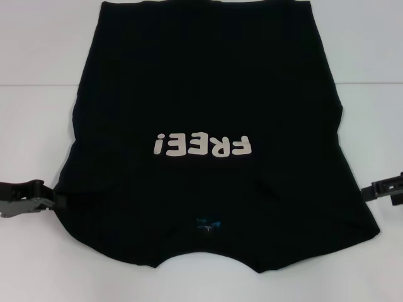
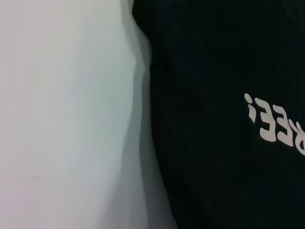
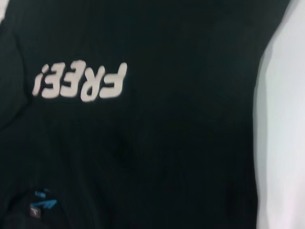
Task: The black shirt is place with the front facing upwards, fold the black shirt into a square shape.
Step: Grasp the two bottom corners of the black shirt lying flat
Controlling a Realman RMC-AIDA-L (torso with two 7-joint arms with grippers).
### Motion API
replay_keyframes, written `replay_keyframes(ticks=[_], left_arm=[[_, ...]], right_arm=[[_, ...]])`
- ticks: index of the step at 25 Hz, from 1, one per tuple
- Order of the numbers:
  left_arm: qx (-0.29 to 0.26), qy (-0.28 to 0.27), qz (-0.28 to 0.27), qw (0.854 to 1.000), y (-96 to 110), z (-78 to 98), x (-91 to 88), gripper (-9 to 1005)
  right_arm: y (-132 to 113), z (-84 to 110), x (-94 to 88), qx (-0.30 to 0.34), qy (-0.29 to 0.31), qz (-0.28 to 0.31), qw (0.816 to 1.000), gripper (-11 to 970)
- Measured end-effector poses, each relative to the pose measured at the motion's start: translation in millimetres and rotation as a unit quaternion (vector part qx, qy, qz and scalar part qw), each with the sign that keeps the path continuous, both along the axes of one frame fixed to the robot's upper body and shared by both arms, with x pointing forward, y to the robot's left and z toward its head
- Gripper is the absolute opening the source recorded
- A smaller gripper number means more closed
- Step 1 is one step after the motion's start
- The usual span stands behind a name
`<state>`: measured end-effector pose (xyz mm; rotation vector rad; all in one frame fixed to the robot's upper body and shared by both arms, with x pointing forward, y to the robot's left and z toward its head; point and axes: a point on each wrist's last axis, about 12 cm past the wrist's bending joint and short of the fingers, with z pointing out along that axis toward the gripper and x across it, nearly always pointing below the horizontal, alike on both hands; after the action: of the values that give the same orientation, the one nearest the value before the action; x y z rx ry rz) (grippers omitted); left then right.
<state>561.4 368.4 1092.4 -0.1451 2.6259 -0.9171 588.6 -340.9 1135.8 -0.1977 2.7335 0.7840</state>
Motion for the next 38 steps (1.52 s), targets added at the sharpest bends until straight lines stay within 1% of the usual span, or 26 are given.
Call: replay_keyframes(ticks=[8,12,27,38], left_arm=[[-0.001,0.000,-0.001,1.000,-1.3,-0.9,-0.4,49],[-0.004,-0.002,0.000,1.000,-1.4,-0.9,-0.7,49],[-0.008,-0.003,-0.003,1.000,-4.6,-2.9,-1.7,48],[-0.009,-0.004,-0.006,1.000,-6.9,-2.7,-0.5,48]], right_arm=[[2.4,-14.2,-1.5,-0.018,0.019,0.000,1.000,928],[4.4,-19.0,-3.3,-0.016,0.026,0.002,1.000,928],[13.8,-30.3,-6.5,-0.017,0.038,0.016,0.999,929],[18.3,-32.3,-5.3,-0.019,0.038,0.022,0.999,924]])
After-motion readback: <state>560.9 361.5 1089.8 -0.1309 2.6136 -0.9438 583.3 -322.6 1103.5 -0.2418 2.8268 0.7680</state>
